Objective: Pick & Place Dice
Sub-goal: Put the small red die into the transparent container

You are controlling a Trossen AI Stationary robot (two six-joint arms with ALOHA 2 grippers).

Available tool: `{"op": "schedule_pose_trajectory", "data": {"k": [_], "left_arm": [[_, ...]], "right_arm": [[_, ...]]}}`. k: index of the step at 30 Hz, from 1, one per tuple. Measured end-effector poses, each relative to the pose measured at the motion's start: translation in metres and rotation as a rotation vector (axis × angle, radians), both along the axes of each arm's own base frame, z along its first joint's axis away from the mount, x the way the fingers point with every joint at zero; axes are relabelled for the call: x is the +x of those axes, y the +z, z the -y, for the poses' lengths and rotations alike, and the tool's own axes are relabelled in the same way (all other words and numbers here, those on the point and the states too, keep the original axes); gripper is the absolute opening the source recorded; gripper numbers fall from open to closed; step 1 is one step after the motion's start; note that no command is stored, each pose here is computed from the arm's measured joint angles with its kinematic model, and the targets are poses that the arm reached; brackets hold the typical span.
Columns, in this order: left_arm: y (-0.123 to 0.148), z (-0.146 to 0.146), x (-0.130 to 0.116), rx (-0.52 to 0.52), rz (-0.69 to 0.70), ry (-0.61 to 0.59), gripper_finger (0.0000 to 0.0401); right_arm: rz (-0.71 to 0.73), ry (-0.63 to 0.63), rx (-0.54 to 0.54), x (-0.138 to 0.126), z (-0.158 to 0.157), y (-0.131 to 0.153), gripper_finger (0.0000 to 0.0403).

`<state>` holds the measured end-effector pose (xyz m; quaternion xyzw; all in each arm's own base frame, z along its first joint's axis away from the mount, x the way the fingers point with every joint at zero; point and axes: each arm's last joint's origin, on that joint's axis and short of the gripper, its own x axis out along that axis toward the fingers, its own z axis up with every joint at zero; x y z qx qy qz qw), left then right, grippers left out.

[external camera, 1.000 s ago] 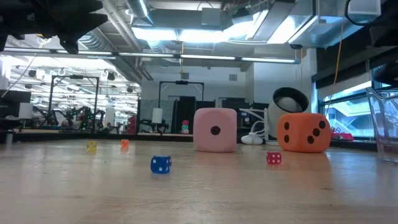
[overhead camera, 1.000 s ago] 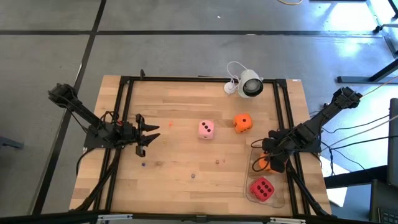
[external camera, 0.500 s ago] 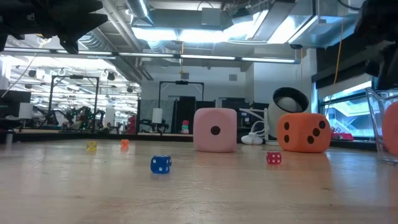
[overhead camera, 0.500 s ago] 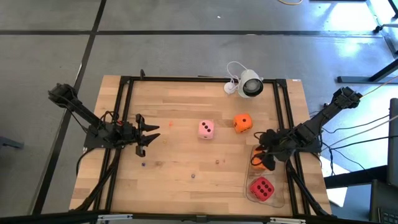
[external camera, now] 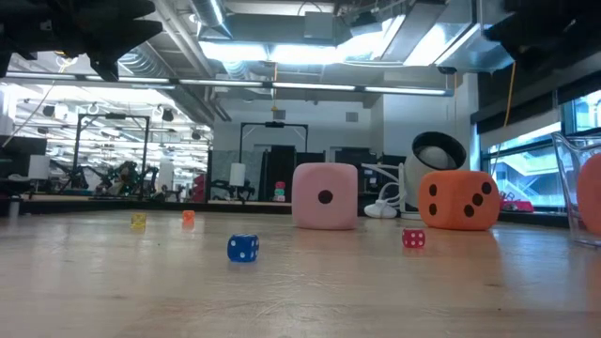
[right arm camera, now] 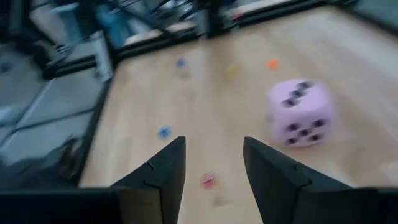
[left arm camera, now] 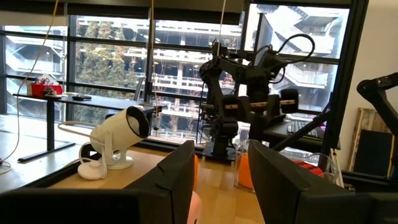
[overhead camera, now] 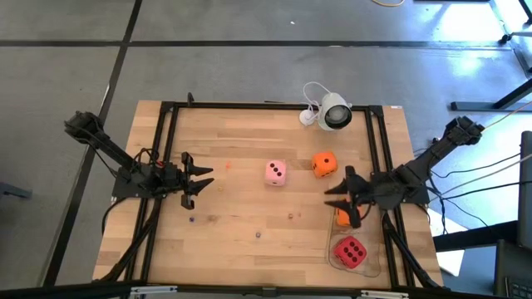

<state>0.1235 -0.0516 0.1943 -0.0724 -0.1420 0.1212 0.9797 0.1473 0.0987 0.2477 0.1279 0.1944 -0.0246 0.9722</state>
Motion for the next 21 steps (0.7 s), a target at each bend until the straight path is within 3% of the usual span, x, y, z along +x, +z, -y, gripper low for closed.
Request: {"op": "schedule_pose_trajectory", "data": {"k": [14,21], "left_arm": [[0.0,0.0,0.0,-0.08,0.022,-0.021,0.0143],[0.002,-0.001,0.001,-0.009,0.005,0.018,0.0143]], "right_arm": [[0.0,-0.304,-0.129,0.024,0.013,-0.015,0.0162],[-0.056,-0.188,-0.106,0.059,0.011,-0.034,0.0162]]}}
